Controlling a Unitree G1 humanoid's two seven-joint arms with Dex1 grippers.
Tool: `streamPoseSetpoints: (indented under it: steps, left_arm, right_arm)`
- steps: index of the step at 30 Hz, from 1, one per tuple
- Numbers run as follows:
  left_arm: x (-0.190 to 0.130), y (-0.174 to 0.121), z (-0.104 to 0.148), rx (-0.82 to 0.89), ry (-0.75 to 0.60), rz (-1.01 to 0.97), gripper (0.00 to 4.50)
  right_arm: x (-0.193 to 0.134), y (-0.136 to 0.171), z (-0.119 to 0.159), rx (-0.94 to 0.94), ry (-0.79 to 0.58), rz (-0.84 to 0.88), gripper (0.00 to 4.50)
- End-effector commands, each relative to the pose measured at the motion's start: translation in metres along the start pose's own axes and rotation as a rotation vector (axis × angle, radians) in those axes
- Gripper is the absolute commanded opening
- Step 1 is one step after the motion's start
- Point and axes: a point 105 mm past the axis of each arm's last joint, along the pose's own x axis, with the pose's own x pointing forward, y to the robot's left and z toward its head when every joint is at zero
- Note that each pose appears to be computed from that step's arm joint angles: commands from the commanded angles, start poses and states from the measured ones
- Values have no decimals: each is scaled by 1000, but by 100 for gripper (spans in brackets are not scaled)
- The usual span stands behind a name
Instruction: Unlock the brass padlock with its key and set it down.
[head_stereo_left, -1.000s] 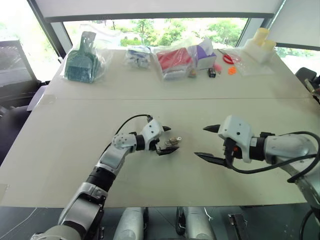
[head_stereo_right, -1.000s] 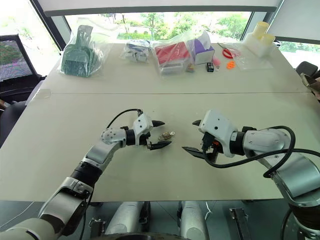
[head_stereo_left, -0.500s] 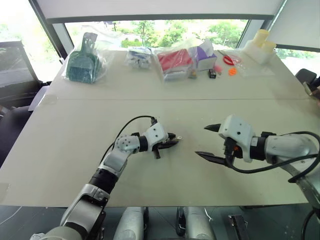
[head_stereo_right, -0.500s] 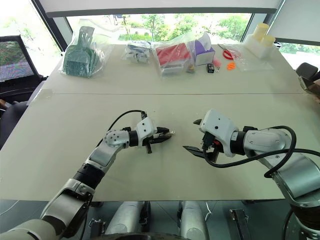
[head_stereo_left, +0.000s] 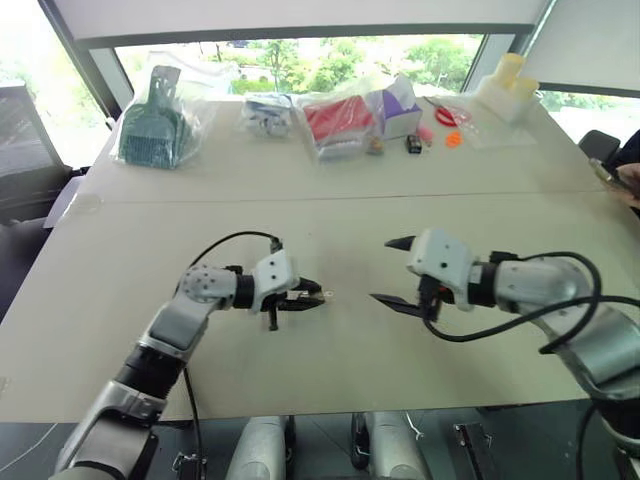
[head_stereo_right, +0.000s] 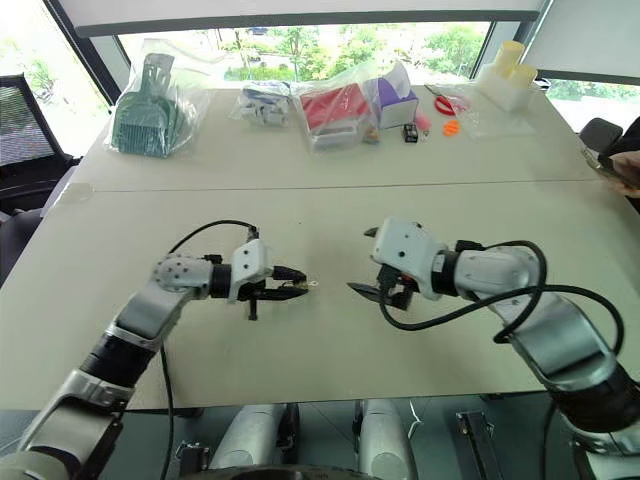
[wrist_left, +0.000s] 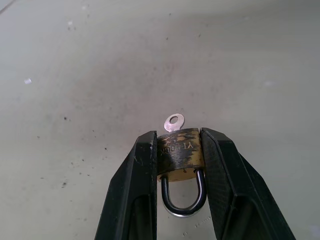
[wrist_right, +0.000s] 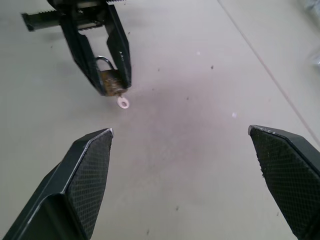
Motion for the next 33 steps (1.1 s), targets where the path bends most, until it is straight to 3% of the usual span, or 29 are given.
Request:
streamPoseSetpoints:
  steps: [1,5,10,17,20,27,33]
  left_arm:
    - [-25,10,34,106,-64,-51,67]
    - [-37,17,46,133,-86,-86,67]
    - [-37,47,71,224,-92,-73,67]
    - [-26,58,82,259,-118,-87,67]
    - [-25,59,82,264,-120,-88,67]
    - [-24,61,80,274,-107,-81,67]
    - [-25,61,79,294,-92,-83,67]
  right_arm:
    - [11,-7,13,-192,-39,-32,450]
    - [19,-7,19,-326,-82,-28,450]
    - [36,-18,39,-563,-175,-129,450]
    - [46,-20,52,-660,-245,-171,450]
    - [46,-21,53,-676,-251,-181,369]
    - [45,-24,54,-689,-251,-196,17]
    - [45,-24,53,-695,-248,-194,7]
